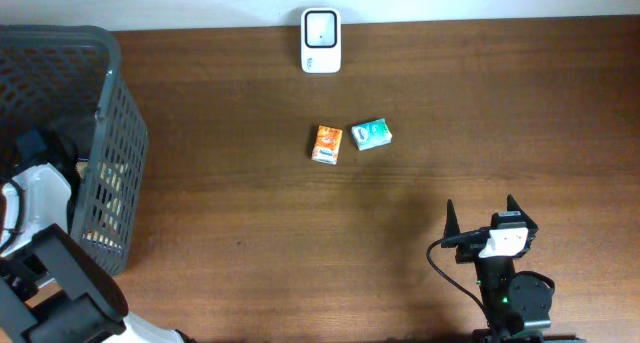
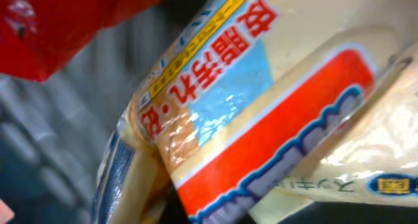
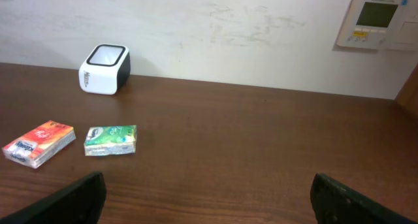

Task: Scan the item barcode
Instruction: 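Pull a yellow wet-wipe bag from the basket and drop it on the packs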

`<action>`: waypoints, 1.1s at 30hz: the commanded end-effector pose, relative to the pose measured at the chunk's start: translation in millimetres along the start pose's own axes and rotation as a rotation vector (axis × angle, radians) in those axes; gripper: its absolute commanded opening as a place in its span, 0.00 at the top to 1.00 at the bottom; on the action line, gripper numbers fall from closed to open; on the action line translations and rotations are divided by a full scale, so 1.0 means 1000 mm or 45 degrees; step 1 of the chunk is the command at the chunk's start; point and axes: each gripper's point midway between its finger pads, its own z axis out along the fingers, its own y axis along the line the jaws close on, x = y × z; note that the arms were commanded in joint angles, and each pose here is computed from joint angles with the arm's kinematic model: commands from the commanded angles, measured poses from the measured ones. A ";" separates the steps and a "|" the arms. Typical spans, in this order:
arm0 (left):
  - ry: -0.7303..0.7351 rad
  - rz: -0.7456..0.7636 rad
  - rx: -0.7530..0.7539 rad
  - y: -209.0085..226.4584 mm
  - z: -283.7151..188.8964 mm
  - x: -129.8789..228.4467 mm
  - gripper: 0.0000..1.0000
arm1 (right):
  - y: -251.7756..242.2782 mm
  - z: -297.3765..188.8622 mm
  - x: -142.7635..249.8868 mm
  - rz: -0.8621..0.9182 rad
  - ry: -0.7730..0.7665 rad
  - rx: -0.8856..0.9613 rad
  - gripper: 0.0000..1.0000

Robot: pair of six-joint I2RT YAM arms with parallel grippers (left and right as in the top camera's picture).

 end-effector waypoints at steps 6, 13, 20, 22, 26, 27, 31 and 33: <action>-0.781 -0.092 0.573 0.002 -0.317 -0.074 1.00 | -0.001 0.000 0.004 0.007 0.008 0.008 0.01; -0.933 0.309 1.287 -0.046 -0.450 0.038 1.00 | -0.001 0.000 0.004 0.007 0.008 0.008 0.02; -0.591 1.002 1.135 -0.203 -0.379 0.115 1.00 | -0.001 0.000 0.004 0.007 0.008 0.008 0.02; -0.491 1.080 0.941 -0.246 -0.326 0.122 1.00 | -0.001 0.000 0.004 0.007 0.008 0.008 0.02; -0.308 1.049 0.619 -0.294 -0.228 0.129 1.00 | -0.001 0.000 0.004 0.007 0.008 0.008 0.02; -0.246 1.083 0.544 -0.305 -0.198 0.137 1.00 | -0.001 0.000 0.004 0.007 0.008 0.008 0.02; -0.107 1.009 0.337 -0.317 -0.122 0.145 1.00 | -0.001 0.000 0.004 0.007 0.008 0.008 0.01; -0.023 0.926 0.280 -0.320 -0.095 0.156 1.00 | -0.001 0.000 0.004 0.007 0.008 0.008 0.01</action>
